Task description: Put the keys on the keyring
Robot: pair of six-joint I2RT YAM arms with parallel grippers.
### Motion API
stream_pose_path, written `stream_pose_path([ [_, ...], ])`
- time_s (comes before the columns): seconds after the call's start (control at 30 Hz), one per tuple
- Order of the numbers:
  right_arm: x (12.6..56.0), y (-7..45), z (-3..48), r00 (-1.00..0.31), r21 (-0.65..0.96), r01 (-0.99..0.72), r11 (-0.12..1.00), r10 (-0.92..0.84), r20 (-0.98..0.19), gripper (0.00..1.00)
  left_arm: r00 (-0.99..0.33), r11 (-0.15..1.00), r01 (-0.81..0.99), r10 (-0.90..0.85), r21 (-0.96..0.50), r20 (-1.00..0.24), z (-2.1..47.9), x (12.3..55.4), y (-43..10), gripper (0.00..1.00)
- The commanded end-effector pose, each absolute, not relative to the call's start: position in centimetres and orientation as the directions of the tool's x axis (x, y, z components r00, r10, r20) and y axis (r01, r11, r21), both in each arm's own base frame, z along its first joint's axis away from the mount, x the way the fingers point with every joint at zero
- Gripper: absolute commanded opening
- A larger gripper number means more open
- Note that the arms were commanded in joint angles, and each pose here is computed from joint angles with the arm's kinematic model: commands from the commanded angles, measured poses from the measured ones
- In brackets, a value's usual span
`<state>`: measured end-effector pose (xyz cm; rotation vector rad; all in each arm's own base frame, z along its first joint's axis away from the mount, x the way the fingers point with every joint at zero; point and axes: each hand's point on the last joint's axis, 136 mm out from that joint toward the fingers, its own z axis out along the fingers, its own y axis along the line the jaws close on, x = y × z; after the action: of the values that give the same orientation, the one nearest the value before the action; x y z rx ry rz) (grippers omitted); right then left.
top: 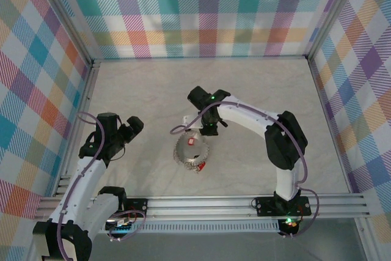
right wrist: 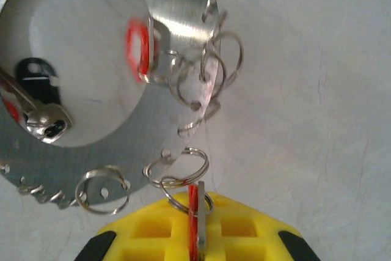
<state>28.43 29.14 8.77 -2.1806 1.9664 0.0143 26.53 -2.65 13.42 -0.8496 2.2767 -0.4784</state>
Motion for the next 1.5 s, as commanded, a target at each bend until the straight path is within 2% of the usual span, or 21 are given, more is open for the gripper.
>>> stream_pose_path([
  [0.0,28.4,28.8,6.8,0.040,-0.055,-0.998,-0.031,-0.985,-0.165,0.00,-0.568,0.703,-0.448,-0.701,-0.553,-0.431,13.2,26.8,-2.7,1.00],
  [0.07,29.1,28.0,5.8,-0.008,-0.032,-0.999,0.013,-0.987,-0.162,0.00,-0.581,0.705,-0.427,-0.694,-0.566,-0.426,13.0,27.0,-3.2,1.00],
  [0.23,30.6,25.7,3.7,-0.233,0.098,-0.971,0.219,-0.957,-0.173,0.01,-0.576,0.710,-0.420,-0.690,-0.565,-0.439,12.8,27.4,-3.1,1.00],
  [0.43,31.5,23.0,1.6,-0.329,0.147,-0.939,0.312,-0.938,-0.112,0.04,-0.574,0.732,-0.391,-0.668,-0.559,-0.474,12.3,27.7,-3.0,1.00],
  [0.5,31.9,22.2,1.1,-0.347,0.137,-0.933,0.332,-0.932,-0.104,0.11,-0.578,0.732,-0.374,-0.664,-0.569,-0.474,12.4,27.9,-3.3,1.00],
  [0.57,32.4,21.4,0.8,-0.344,0.099,-0.936,0.337,-0.936,-0.072,0.24,-0.579,0.743,-0.365,-0.653,-0.561,-0.488,12.7,28.3,-3.2,1.00],
  [0.6,32.6,20.8,0.7,-0.345,0.075,-0.937,0.342,-0.938,-0.043,0.37,-0.582,0.753,-0.359,-0.642,-0.551,-0.500,12.9,28.5,-3.1,1.00],
  [0.63,33.0,20.3,0.8,-0.352,0.051,-0.935,0.351,-0.936,-0.020,0.53,-0.585,0.764,-0.354,-0.631,-0.539,-0.510,13.0,28.6,-3.0,1.00],
  [0.67,33.2,19.9,1.1,-0.360,0.030,-0.932,0.360,-0.933,-0.002,0.94,-0.588,0.775,-0.349,-0.618,-0.527,-0.521,13.0,28.9,-2.9,1.00],
  [0.7,33.5,19.7,1.5,-0.372,0.012,-0.928,0.372,-0.928,0.004,1.00,-0.600,0.786,-0.325,-0.601,-0.526,-0.528,12.9,29.2,-3.2,1.00],
  [0.8,34.3,19.4,3.3,-0.396,-0.052,-0.916,0.397,-0.918,-0.025,1.00,-0.625,0.826,-0.202,-0.522,-0.526,-0.581,14.1,30.5,-4.4,1.00],
  [0.93,35.2,18.9,7.4,-0.445,-0.120,-0.882,0.456,-0.889,-0.104,1.00,-0.603,0.895,-0.148,-0.418,-0.420,-0.679,16.0,31.1,-3.4,1.00],
  [1.13,35.2,18.2,15.1,-0.455,-0.229,-0.818,0.527,-0.838,-0.301,1.00,-0.558,0.958,-0.091,-0.275,-0.272,-0.783,18.6,31.7,-2.2,1.00],
  [1.23,34.9,17.6,19.1,-0.438,-0.285,-0.756,0.589,-0.779,-0.449,1.00,-0.528,0.971,-0.097,-0.236,-0.218,-0.816,19.2,32.5,-1.4,1.00],
  [1.33,34.9,16.6,23.4,-0.395,-0.323,-0.625,0.711,-0.644,-0.655,1.00,-0.446,0.977,-0.078,-0.213,-0.199,-0.870,20.7,33.7,-1.2,1.00],
  [1.4,34.6,15.1,26.5,-0.318,-0.295,-0.494,0.818,-0.486,-0.814,1.00,-0.415,0.983,-0.025,-0.174,-0.180,-0.893,21.3,33.9,-1.8,1.00],
  [1.47,33.9,13.1,28.7,-0.207,-0.241,-0.361,0.901,-0.330,-0.921,1.00,-0.393,0.990,0.049,-0.102,-0.132,-0.914,20.8,34.0,-2.6,1.00],
])
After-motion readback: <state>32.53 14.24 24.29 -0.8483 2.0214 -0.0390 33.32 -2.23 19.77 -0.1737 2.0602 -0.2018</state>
